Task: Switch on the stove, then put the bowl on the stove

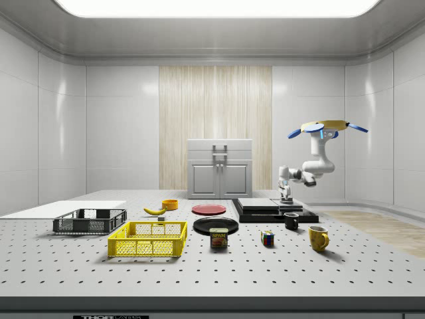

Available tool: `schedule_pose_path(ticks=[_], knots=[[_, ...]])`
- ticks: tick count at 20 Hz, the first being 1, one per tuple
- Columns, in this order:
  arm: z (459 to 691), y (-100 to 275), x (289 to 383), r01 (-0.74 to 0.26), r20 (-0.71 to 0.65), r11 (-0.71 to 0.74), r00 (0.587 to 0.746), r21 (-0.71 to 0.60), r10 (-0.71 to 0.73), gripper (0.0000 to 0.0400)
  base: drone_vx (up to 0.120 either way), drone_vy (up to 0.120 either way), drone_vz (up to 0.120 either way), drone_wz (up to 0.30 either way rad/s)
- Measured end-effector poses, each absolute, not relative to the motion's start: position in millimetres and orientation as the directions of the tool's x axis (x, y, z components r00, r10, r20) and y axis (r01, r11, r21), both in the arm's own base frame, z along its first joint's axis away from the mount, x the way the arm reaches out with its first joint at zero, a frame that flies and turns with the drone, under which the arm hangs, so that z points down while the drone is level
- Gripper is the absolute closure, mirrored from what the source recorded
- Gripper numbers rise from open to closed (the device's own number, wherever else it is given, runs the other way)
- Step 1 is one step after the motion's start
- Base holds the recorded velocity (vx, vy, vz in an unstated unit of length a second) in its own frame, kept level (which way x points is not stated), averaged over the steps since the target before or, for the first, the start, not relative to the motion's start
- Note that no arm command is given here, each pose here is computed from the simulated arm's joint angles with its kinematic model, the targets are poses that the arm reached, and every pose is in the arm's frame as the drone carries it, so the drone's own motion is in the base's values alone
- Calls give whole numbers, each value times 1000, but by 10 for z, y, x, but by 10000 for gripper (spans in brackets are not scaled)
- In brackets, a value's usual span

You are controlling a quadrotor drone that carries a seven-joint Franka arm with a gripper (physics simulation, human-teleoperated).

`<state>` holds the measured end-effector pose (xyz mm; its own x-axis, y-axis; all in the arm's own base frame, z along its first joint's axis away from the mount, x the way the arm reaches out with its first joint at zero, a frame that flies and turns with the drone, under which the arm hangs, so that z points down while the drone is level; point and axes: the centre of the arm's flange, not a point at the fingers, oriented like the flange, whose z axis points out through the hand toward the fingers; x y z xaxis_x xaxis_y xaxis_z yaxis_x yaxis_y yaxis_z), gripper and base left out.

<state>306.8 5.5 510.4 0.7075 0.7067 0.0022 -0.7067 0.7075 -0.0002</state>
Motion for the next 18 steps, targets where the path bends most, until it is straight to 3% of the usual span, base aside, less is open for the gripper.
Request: schedule_pose_path(ticks=[17,18], knots=[[5186,-28,3068,-707,2,707,707,0,707,0,0,0,0,0],[5187,-41,3069,-700,2,714,714,0,700,0,0,0,0,0]])
